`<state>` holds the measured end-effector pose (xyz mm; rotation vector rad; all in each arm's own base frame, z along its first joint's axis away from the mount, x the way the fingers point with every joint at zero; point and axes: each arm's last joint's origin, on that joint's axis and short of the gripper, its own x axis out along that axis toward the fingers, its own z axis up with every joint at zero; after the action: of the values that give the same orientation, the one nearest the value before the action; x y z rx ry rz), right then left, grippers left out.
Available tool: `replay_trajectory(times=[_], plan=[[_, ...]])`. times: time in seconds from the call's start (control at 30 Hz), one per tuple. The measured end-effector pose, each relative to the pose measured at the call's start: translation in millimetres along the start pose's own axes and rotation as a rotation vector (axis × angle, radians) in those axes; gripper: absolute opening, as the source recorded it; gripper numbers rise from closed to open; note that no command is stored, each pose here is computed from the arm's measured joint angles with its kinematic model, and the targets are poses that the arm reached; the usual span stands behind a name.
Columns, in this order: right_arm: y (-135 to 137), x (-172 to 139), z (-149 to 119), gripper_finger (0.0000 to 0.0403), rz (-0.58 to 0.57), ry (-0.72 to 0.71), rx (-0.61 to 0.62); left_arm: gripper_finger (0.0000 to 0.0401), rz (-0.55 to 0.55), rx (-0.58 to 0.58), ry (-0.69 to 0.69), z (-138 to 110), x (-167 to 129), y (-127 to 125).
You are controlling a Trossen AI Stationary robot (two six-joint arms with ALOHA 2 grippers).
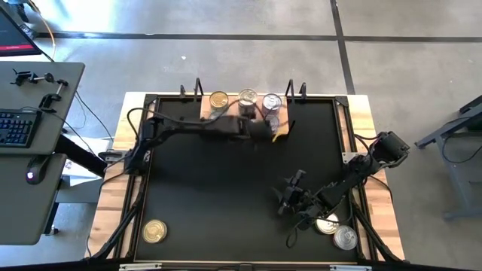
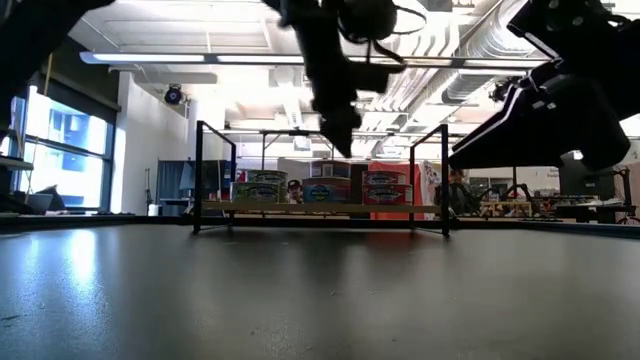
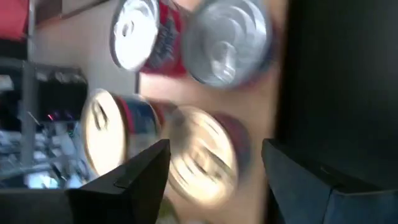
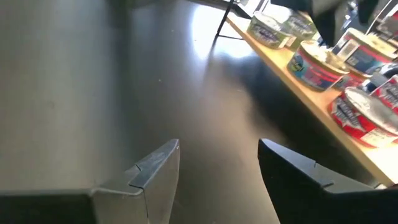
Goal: Stack canned seafood by type on shelf
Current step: Stack the blue-tuna can on top of the blue-pink tuna can on the shelf
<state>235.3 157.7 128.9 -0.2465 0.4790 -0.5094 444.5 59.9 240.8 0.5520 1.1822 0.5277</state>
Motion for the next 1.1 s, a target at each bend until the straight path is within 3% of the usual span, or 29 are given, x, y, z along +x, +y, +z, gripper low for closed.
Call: replay_trajectory(times=[0.2, 0.43, 0.5, 0.6, 0.7, 0.8, 0.87, 0.97, 1.1], plan=[[0.4, 0.0, -0.2, 0.0208, 0.012, 0.007, 0.033, 0.0217, 0.008, -0.054, -0.076, -28.7, -56.4, -49.7], [5.3, -0.7, -0.7, 0.0208, 0.162, 0.086, 0.093, 0.0192, -0.063, -0.155, -0.298, -107.0, -91.2, -103.0], [6.8, -2.2, 2.5, 0.0208, 0.225, 0.113, 0.173, 0.0189, -0.101, -0.18, -0.34, -131.6, -97.6, -117.2], [9.9, -8.4, 20.8, 0.0208, 0.343, 0.163, 0.262, 0.0186, -0.162, -0.255, -0.417, -158.3, -110.3, -129.2], [13.9, -21.6, 42.7, 0.0208, 0.473, 0.253, 0.257, 0.0186, -0.193, -0.303, -0.457, -178.4, -115.7, -137.5], [15.0, -40.7, 64.4, 0.0208, 0.55, 0.441, 0.285, 0.0186, -0.195, -0.35, -0.495, -188.8, -118.9, -140.7], [12.7, -55.8, 73.3, 0.0205, 0.52, 0.621, 0.313, 0.0186, -0.185, -0.357, -0.496, -194.7, -117.2, -144.0], [6.4, -81.2, 76.6, 0.0193, 0.378, 0.879, 0.384, 0.0186, -0.182, -0.386, -0.5, -200.4, -111.4, -148.5], [4.2, -116.0, 69.9, 0.0168, 0.224, 1.105, 0.539, 0.0186, -0.181, -0.392, -0.495, -208.2, -101.6, -155.4]])
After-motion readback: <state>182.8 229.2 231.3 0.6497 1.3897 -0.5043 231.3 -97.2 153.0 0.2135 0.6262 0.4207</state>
